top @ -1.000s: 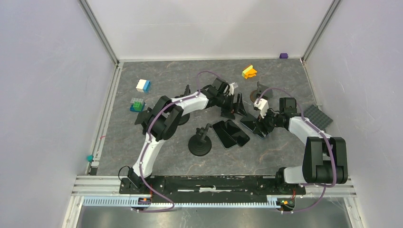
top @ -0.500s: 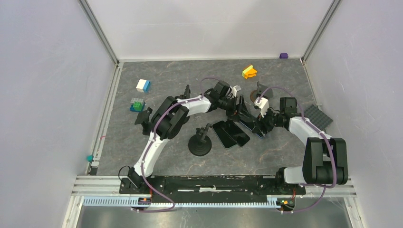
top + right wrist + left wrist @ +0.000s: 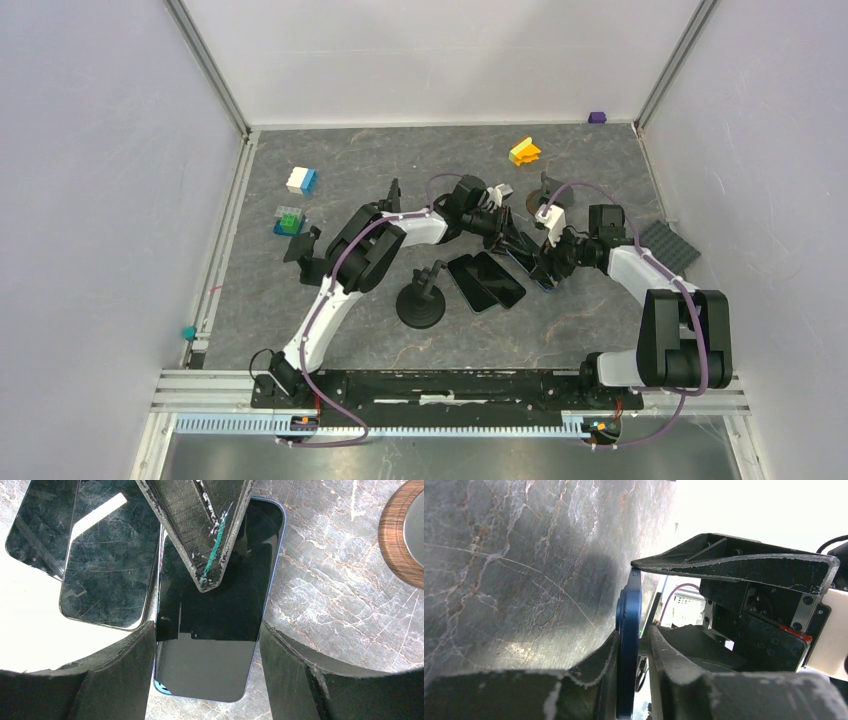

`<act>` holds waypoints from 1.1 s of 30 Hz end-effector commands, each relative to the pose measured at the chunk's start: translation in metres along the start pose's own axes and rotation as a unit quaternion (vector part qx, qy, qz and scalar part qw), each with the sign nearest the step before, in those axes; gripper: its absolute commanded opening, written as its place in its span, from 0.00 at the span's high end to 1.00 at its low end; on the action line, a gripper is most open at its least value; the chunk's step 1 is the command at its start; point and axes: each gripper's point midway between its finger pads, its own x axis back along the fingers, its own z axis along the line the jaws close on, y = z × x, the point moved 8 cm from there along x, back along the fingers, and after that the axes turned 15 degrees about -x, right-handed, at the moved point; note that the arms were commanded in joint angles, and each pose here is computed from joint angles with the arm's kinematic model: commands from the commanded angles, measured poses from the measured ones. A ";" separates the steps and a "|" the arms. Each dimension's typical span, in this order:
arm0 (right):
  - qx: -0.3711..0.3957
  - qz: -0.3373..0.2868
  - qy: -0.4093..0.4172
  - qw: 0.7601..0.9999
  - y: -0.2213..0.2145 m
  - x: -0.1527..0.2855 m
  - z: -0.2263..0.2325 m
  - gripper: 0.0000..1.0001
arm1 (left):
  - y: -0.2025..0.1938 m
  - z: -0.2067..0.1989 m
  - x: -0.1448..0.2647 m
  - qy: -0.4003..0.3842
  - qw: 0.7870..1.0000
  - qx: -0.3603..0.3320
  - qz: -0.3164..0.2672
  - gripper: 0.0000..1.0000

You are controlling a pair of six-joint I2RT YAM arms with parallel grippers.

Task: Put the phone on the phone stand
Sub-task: Pick up the phone at the center of the board.

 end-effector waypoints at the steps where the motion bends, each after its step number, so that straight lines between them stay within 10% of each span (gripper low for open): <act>1: 0.022 -0.027 0.003 0.999 0.015 0.000 -0.005 0.53 | 0.000 -0.008 -0.002 -0.035 0.999 0.004 0.006 0.78; 5: 0.020 -0.024 0.003 1.000 0.014 0.000 -0.005 0.41 | 0.004 -0.015 0.000 -0.036 0.999 -0.008 0.005 0.98; 10: 0.020 -0.037 -0.002 0.999 0.021 0.006 -0.002 0.03 | 0.014 -0.034 0.008 -0.020 0.998 -0.058 0.006 0.98; 33: 0.090 -0.140 -0.033 0.986 0.083 0.060 0.041 0.02 | 0.034 -0.170 0.088 0.054 0.952 -0.295 -0.052 0.98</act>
